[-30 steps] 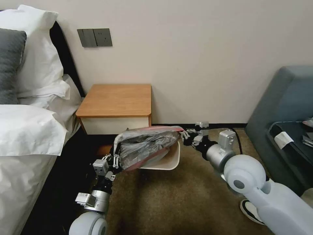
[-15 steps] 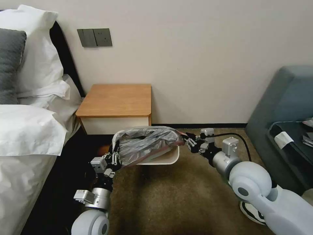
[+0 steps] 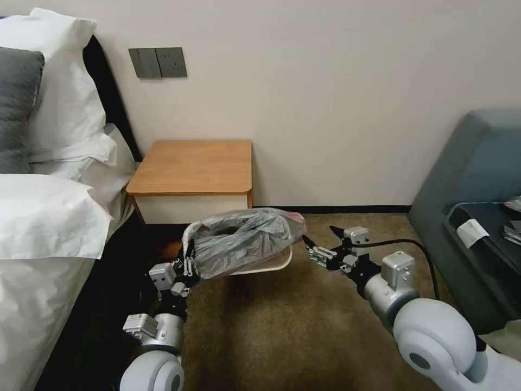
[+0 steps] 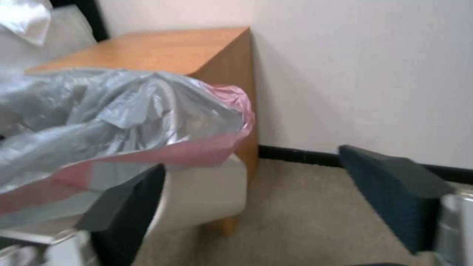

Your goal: Pick up the garbage bag from the table and place it over the trash can.

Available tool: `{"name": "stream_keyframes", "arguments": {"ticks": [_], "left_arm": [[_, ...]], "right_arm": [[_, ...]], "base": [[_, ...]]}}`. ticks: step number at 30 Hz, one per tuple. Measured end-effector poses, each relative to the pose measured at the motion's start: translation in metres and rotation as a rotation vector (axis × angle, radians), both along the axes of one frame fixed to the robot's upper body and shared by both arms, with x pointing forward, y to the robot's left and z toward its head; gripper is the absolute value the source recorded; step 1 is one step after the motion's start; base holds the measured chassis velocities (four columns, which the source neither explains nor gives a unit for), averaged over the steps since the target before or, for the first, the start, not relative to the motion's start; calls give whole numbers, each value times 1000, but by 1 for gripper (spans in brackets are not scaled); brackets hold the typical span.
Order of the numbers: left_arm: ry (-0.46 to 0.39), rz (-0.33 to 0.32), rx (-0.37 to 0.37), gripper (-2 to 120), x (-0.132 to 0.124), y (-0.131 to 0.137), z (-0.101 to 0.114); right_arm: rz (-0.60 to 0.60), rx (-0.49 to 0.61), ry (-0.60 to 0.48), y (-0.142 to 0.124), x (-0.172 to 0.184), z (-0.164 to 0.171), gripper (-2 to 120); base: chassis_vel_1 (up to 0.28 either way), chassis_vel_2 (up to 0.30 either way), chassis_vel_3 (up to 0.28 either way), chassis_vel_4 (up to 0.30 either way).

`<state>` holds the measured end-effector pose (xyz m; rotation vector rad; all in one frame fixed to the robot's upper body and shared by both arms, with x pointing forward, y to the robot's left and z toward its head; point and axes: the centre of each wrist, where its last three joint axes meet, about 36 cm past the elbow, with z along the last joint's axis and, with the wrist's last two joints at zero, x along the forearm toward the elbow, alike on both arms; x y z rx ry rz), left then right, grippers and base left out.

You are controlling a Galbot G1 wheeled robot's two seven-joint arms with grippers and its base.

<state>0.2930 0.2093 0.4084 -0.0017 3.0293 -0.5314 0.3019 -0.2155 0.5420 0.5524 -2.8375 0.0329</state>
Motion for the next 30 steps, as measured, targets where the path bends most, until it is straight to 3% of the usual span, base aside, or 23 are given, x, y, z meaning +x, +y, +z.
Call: {"name": "stream_keyframes", "arguments": {"ticks": [4,6,8,10,11,12,13,15,17,18,19,25,30], "left_arm": [[11,17,4,7,0,-1,0],[22,14,15,7,0,-1,-4],[25,11,23,7,0,-1,-5],[33,3,39,7,1,0,-4],[33,3,39,7,1,0,-4],[33,0,43,7,1,0,-3],[33,-1,43,7,1,0,-3],[28,-3,51,7,3,0,0],[28,-4,53,7,3,0,0],[26,-5,60,7,4,0,0],[26,-7,63,7,4,0,0],[29,-22,80,7,4,-3,-3],[22,-30,89,7,6,-4,-2]], "right_arm": [[-4,112,-26,2,-12,12,100],[48,188,-80,1,-18,17,100],[76,173,-134,0,-19,16,100],[159,16,-288,-2,-19,6,100],[159,16,-288,-2,-19,6,100],[217,-99,-360,-5,-17,1,100],[240,-141,-384,-7,-16,0,100],[433,-444,-565,-21,-3,-1,100],[457,-479,-586,-22,-1,0,100],[548,-602,-653,-27,7,4,100],[592,-650,-671,-29,11,5,100],[662,-732,-662,-38,28,-5,100],[654,-762,-663,-43,42,-9,100]], "base": [[0,0,0,0],[0,0,0,0],[0,0,0,0],[0,0,0,0],[0,0,0,0],[0,0,0,0],[0,0,0,0],[0,0,0,0],[0,0,0,0],[0,0,0,0],[0,0,0,0],[0,0,0,0],[0,0,0,0]]}}
